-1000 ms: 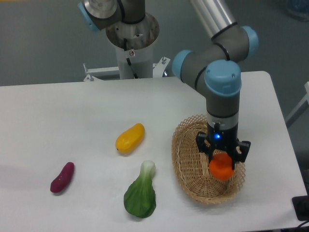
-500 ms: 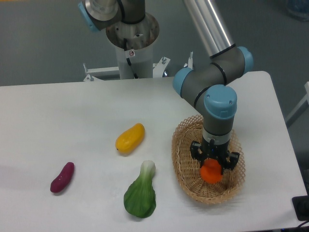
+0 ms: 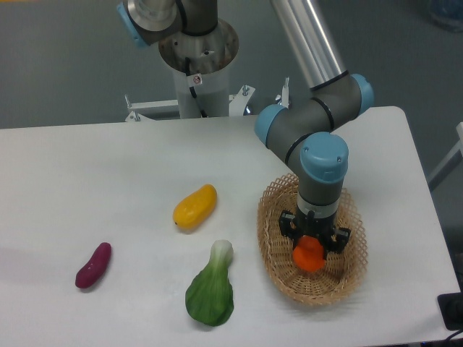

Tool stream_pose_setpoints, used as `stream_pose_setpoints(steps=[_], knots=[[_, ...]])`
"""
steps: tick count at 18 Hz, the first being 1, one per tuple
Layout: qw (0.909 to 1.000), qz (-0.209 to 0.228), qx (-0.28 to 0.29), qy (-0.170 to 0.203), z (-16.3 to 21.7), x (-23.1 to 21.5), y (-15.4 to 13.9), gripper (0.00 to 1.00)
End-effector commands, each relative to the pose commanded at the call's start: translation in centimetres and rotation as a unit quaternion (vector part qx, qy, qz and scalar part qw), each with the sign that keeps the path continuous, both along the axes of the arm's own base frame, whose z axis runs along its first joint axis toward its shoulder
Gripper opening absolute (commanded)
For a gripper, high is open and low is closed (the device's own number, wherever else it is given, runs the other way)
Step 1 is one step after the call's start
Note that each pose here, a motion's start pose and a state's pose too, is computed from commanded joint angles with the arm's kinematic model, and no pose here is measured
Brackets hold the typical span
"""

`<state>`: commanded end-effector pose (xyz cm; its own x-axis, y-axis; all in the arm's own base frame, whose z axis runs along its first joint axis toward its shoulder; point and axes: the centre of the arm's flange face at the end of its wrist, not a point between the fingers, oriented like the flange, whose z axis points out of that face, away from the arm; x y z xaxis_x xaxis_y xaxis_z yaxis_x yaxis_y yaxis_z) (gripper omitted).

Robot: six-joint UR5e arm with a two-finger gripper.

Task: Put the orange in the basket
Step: 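Open the gripper to release the orange inside the basket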

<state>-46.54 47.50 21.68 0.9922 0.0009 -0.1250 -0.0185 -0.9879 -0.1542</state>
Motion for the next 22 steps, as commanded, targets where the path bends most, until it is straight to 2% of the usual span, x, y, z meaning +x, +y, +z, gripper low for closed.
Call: stream_pose_setpoints(steps=[2, 5, 6, 7, 14, 22], knots=[[1.0, -0.001, -0.002, -0.002, -0.3, 0.3, -0.2, 0.57], [1.0, -0.004, -0.003, -0.002, -0.3, 0.4, -0.1, 0.67], [1.0, -0.005, -0.002, 0.0, -0.1, 0.3, -0.1, 0.77], [1.0, -0.004, 0.003, 0.007, 0.6, -0.1, 0.2, 1.0], [0.9997, 0.006, 0.014, 0.021, 2.7, -0.9, 0.4, 1.0], [0.9967, 0.028, 0.056, 0.051, 7.9, -2.5, 1.1, 1.0]])
